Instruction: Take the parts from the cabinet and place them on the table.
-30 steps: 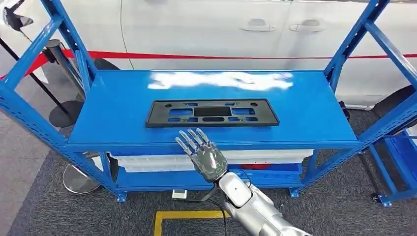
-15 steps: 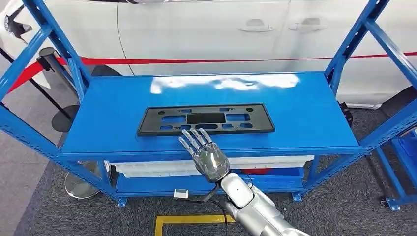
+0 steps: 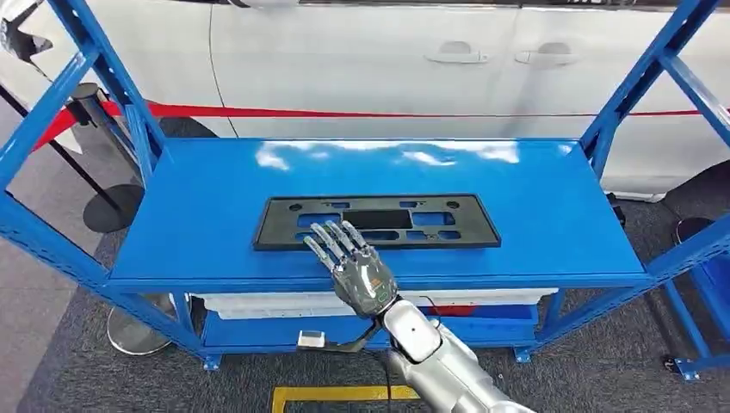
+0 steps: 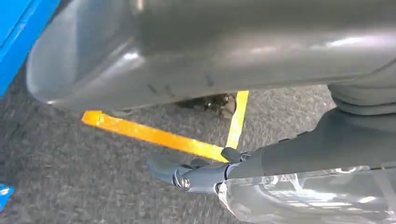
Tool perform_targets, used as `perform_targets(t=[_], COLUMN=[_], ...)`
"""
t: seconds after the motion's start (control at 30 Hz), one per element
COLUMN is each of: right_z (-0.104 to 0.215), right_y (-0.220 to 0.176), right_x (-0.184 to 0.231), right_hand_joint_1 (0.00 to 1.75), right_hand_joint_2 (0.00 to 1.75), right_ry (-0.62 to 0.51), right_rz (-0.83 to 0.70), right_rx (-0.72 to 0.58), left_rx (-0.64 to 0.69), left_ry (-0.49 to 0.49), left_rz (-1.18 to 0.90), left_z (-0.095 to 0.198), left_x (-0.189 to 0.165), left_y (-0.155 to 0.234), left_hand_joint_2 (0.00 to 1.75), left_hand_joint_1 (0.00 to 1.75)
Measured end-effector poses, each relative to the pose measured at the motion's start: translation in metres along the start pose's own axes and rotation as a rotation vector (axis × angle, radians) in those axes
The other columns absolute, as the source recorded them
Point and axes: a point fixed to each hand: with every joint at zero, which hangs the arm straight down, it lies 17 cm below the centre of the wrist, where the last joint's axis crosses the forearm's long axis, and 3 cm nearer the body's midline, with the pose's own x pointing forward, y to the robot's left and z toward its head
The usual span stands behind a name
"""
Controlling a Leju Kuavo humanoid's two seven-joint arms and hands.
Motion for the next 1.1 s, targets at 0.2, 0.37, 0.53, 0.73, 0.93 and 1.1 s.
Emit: perform_targets(t=[0.2,0.37,0.53,0.73,0.93,1.1], right_z=[-0.004,-0.009,-0.012,-0.01,-0.017,-0.015], right_y=[-0.003,-0.006,-0.007,-0.005,-0.004,0.02], right_x=[0.001,0.001,0.005,0.006,-0.003,-0.027], right_hand_joint_1=[0.0,0.0,0.0,0.0,0.0,0.0], right_hand_joint_2=[1.75,1.75,1.75,1.75,1.75,1.75], right_ry=[-0.007,-0.006,-0.006,-0.006,0.018,0.082], right_rz=[-0.001,-0.003,-0.01,-0.01,0.063,0.144], right_rx=[-0.008,-0.016,-0.02,-0.013,-0.005,0.101], left_rx=[0.003,0.001,-0.002,0.001,-0.008,-0.017], left_ry=[0.005,0.005,0.005,0.009,0.004,-0.007], left_rz=[0.006,0.004,0.003,-0.001,-0.006,-0.018], left_z=[0.001,0.001,0.001,0.001,0.002,0.001], left_x=[-0.003,-0.002,-0.002,-0.004,-0.003,-0.001], left_y=[0.0,0.0,-0.001,0.001,-0.001,-0.001], left_hand_joint_2=[0.0,0.0,0.0,0.0,0.0,0.0], left_hand_joint_1=[0.0,0.0,0.0,0.0,0.0,0.0])
